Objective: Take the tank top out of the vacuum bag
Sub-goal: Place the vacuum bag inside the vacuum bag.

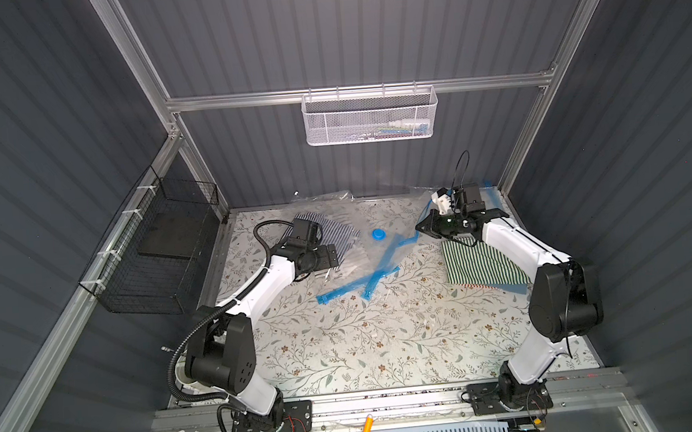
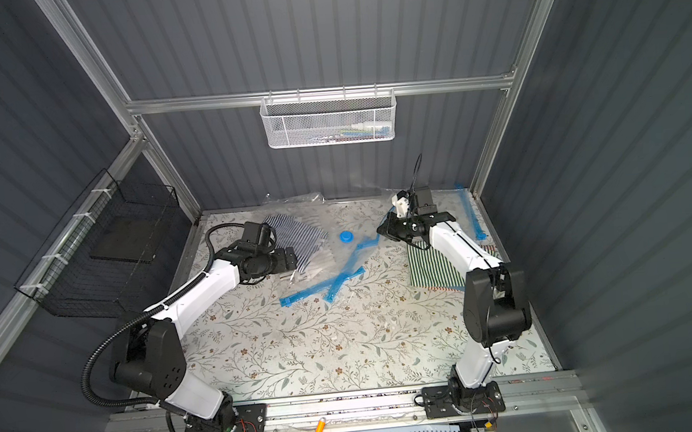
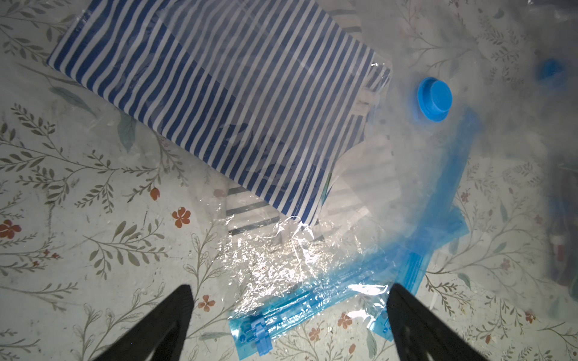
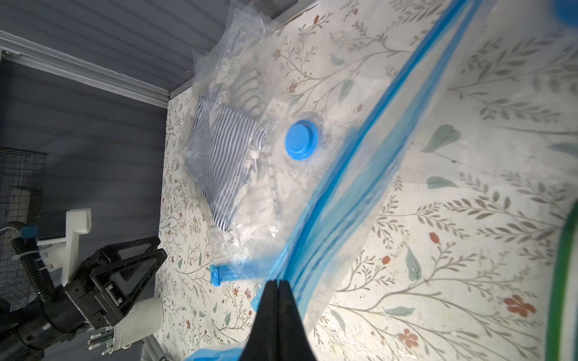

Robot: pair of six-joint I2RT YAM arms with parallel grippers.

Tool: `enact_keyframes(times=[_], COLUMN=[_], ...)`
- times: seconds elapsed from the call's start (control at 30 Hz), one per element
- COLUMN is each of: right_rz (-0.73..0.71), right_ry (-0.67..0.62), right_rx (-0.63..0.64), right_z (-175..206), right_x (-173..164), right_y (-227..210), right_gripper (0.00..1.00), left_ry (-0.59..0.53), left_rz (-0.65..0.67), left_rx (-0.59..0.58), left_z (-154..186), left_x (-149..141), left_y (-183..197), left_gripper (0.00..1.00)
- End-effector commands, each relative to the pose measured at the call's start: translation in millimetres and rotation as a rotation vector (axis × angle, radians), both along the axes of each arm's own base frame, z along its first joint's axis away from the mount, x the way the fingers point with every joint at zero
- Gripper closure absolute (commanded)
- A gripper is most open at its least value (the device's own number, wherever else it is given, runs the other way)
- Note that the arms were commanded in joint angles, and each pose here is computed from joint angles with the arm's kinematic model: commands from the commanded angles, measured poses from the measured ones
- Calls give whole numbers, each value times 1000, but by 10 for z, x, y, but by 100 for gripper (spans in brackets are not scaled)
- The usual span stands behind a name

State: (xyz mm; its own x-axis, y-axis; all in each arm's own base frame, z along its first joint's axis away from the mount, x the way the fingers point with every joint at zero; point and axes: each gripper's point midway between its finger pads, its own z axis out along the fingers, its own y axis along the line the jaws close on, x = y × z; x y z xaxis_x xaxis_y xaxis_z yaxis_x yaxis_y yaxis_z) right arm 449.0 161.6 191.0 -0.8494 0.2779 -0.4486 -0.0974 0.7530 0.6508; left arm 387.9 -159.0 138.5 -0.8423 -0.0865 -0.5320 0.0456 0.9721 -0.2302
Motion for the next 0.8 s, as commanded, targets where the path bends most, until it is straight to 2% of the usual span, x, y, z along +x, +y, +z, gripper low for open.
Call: enact_keyframes(times=[0.0,0.23,0.4,0.6,0.77], right_rz=[-8,89,160,5,-127], right_ry=[-125,-238,-233,-218,-228], right_rx=[-49,-89,-55,-40,-151], right_z=[361,765,916,872,809], right_x=[176,321,283,568,870], right_y=[-143,-130,-30,-441,-1024], right_gripper=[100,100,100,100,100], left_ry=[5,1,-3,11,4], left_rz=[-8,0,4,-6,-7], left_rx=[-7,6,13,-3,4], left_z=[4,-1,-1,-44,-20], left_x=[-11,-42,-30,-13,-25], left_y=[-25,16,28,-19,-3], left_gripper=[2,2,2,1,1])
